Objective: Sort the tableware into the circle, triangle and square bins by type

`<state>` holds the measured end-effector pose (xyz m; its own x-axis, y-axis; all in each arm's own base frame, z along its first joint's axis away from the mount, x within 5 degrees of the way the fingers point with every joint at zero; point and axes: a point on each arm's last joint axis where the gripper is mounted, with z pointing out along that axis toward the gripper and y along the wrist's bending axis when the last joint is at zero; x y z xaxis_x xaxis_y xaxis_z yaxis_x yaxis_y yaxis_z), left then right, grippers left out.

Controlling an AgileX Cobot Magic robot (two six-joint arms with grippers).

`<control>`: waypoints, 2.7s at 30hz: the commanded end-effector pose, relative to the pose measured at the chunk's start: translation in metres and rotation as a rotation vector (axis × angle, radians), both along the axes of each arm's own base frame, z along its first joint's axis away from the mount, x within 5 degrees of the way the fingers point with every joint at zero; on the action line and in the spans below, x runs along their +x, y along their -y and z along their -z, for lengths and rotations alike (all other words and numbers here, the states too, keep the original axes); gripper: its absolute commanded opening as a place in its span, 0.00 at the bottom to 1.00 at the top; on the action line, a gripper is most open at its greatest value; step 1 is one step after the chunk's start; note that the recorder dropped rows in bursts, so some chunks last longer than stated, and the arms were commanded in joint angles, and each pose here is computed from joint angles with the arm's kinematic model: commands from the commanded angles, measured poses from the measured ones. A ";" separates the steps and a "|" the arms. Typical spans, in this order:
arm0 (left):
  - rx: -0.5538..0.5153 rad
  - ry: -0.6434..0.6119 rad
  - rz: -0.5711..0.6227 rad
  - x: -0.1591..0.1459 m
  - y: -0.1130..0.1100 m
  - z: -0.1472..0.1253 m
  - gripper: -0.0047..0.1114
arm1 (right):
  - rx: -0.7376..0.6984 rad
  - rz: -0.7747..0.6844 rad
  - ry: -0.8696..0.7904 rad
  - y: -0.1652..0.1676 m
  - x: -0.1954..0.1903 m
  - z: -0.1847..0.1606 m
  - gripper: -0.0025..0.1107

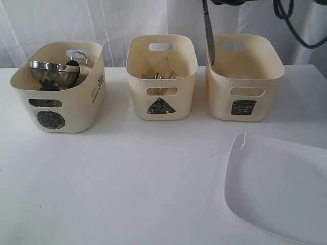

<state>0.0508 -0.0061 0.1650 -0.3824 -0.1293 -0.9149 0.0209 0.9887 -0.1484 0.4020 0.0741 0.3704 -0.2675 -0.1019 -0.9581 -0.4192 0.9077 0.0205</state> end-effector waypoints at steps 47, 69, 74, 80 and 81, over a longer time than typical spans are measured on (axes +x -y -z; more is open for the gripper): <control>-0.001 0.003 -0.004 0.000 0.000 0.000 0.04 | -0.044 -0.046 -0.485 0.047 0.005 0.019 0.02; -0.001 0.003 -0.004 0.000 0.000 0.000 0.04 | -0.262 0.406 -0.854 0.190 -0.093 0.175 0.47; -0.001 0.003 -0.004 0.000 0.000 0.000 0.04 | -0.207 0.481 -0.839 0.194 -0.087 0.182 0.47; -0.001 0.003 -0.004 0.000 0.000 0.000 0.04 | -0.200 0.507 -0.889 0.197 -0.087 0.192 0.47; -0.001 0.003 -0.004 0.000 0.000 0.000 0.04 | -0.206 0.507 -0.897 0.198 -0.087 0.194 0.47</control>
